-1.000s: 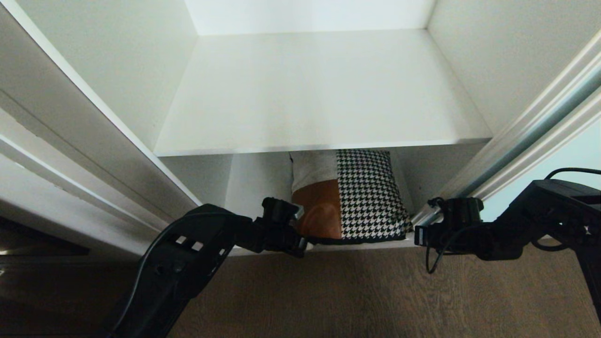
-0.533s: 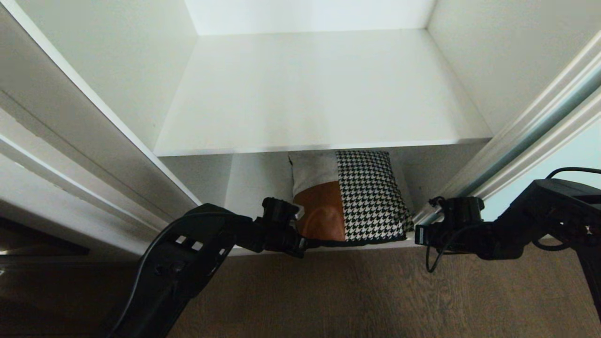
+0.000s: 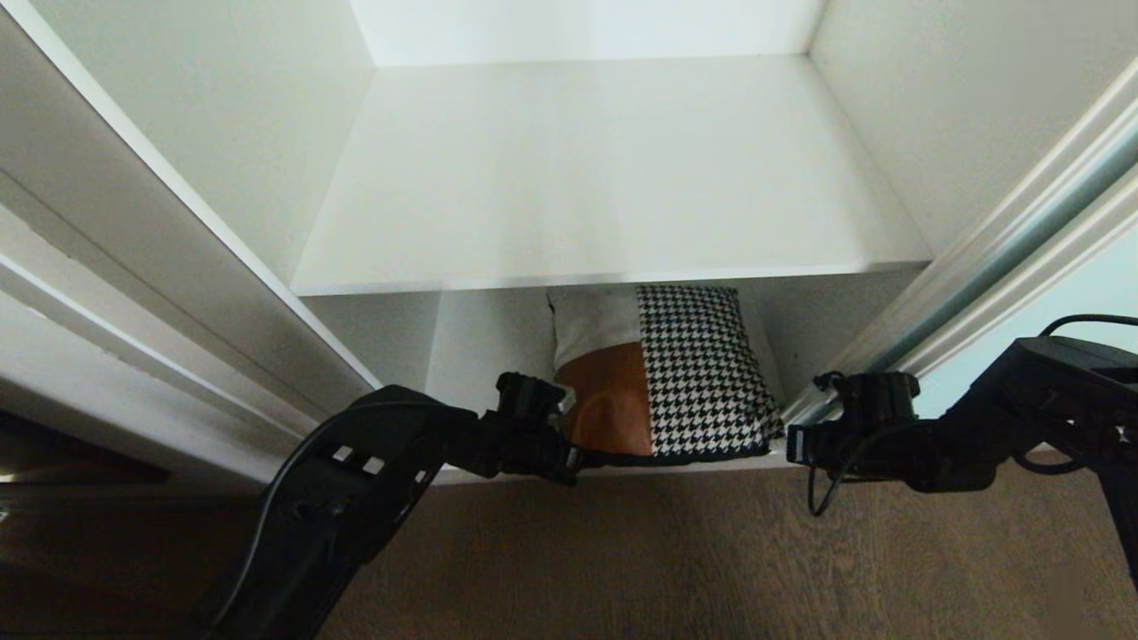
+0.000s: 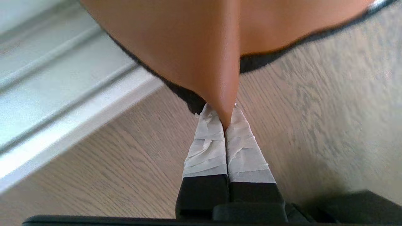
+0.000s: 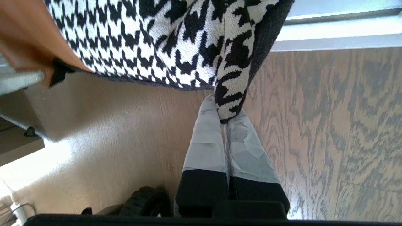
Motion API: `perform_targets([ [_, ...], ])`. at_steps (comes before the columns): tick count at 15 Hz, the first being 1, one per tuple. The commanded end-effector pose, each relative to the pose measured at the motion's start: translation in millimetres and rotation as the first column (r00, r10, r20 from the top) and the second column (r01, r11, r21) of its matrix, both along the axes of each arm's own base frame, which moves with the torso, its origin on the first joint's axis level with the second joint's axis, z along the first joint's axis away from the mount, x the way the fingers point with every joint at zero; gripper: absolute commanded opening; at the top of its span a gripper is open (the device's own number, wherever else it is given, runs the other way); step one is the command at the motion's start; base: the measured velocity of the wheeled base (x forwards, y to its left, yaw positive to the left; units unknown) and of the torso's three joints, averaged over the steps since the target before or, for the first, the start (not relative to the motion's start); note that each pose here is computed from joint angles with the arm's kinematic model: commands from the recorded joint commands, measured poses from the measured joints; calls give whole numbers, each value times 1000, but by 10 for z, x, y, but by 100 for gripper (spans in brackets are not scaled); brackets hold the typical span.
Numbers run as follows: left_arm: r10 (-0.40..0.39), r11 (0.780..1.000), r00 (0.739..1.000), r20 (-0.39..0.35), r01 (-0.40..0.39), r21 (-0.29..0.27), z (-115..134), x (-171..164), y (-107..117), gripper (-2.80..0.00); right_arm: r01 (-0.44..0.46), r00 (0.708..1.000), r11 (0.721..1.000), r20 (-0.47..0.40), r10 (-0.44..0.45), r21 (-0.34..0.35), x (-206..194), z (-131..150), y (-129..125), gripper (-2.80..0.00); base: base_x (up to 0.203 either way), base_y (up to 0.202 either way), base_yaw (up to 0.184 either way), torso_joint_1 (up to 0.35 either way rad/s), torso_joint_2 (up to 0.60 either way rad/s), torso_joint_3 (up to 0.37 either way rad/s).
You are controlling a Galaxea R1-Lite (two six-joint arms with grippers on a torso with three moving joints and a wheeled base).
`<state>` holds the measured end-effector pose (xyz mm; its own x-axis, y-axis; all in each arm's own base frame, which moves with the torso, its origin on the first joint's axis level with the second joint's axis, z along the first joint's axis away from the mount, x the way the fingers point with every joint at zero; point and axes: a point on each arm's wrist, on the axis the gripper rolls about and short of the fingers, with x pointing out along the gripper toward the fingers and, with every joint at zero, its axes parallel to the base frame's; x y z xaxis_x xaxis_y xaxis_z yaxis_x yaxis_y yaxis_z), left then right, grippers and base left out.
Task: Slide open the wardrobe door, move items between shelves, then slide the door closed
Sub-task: Place the pillow on the higher shelf
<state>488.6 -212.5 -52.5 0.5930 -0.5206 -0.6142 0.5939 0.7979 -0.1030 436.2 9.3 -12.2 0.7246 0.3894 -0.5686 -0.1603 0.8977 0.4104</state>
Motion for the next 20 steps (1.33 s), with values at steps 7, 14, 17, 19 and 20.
perform_targets([
  [7, 140, 987, 990, 7, -139, -75, 789, -276, 113, -280, -89, 996, 995, 16, 88, 48, -265, 305, 132, -280, 0, 0, 0, 0, 0, 0],
  [14, 145, 983, 989, -28, -147, -106, 973, -810, 176, -280, -139, 990, 989, 34, 137, 55, -601, 537, 289, -280, 0, 0, 0, 0, 0, 0],
  [17, 178, 968, 984, -20, -179, -177, 1001, -893, 189, -280, -163, 985, 985, 69, 159, 51, -715, 780, 380, -280, 0, 0, 0, 0, 0, 0],
  [19, 234, 951, 972, -37, -237, -199, 1023, -891, 188, -280, -181, 983, 982, 47, 178, 51, -811, 958, 440, -280, 0, 0, 0, 0, 0, 0],
  [20, 276, 939, 960, -35, -277, -205, 1032, -870, 177, -280, -195, 980, 979, 37, 193, 53, -857, 1038, 487, -280, 0, 0, 0, 0, 0, 0],
])
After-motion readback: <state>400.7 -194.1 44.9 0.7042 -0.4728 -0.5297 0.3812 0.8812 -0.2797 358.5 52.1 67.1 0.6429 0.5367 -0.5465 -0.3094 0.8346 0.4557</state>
